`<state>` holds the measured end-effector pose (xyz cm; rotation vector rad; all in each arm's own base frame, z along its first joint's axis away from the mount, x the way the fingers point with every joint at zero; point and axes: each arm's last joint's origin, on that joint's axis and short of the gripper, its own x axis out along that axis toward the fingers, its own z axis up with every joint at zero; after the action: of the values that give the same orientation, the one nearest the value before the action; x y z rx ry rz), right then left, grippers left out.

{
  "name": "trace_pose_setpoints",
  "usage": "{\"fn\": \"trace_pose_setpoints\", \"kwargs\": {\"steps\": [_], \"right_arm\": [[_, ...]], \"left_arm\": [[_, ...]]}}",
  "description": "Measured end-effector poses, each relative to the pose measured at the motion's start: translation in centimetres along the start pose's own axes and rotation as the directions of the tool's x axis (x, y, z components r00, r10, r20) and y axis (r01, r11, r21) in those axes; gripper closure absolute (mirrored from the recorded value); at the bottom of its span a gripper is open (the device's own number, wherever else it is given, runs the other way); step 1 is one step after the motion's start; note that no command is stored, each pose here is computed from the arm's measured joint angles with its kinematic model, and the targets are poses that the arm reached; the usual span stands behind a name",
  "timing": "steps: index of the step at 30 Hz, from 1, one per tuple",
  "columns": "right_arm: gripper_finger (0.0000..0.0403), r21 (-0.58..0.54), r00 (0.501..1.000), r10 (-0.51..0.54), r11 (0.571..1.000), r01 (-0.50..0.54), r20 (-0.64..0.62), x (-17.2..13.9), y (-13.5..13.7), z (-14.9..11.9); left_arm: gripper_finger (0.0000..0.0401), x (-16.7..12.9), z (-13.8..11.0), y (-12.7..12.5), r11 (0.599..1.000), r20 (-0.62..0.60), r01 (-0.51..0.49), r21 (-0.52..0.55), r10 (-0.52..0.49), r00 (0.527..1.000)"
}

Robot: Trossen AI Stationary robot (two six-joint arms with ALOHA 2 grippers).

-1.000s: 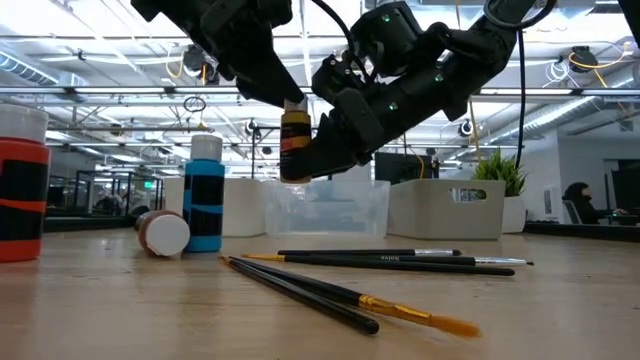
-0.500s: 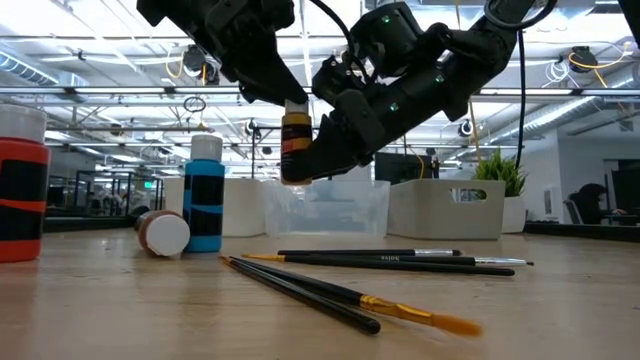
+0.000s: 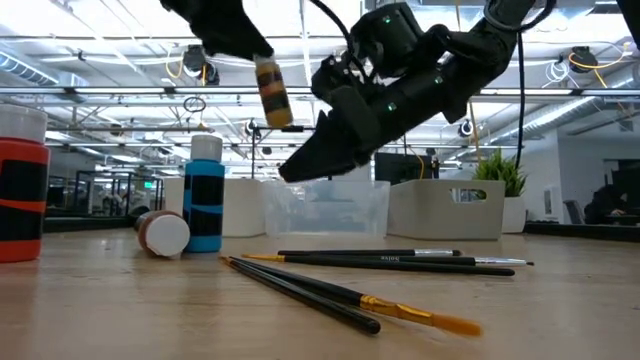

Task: Pick & Place Paint Supplies
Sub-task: Put the yellow paint bottle in the white bin

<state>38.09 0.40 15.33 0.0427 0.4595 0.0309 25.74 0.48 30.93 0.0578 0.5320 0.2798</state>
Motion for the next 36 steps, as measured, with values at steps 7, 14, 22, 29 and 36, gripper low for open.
{"fn": "trace_pose_setpoints", "kwargs": {"steps": [7,14,22,29,36], "right_arm": [[0.0209,0.042,1.0,-0.002,0.999,0.001,0.025,-0.1,-0.1,0.4],[0.0214,0.047,0.999,-0.002,0.999,0.0,0.046,-0.1,0.0,0.6],[0.0211,0.047,0.999,-0.002,0.999,0.0,0.047,-0.1,0.0,0.6],[0.0217,0.047,0.999,-0.004,0.999,0.001,0.046,-0.1,-0.1,0.6],[0.0214,0.044,0.999,-0.004,0.999,0.002,0.047,-0.1,-0.1,0.6]], "left_arm": [[0.0277,-1.9,-0.9,3.3,0.971,-0.087,-0.228,-0.066,0.222,0.971],[0.0277,-0.5,-1.6,8.0,0.92,-0.17,-0.36,-0.157,0.334,0.927],[0.0278,4.3,-4.8,12.0,0.895,-0.217,-0.388,-0.222,0.342,0.914],[0.0278,8.0,-7.2,13.9,0.878,-0.286,-0.424,-0.224,0.357,0.89],[0.0278,10.8,-8.3,13.8,0.897,-0.281,-0.385,-0.217,0.321,0.904]]}}
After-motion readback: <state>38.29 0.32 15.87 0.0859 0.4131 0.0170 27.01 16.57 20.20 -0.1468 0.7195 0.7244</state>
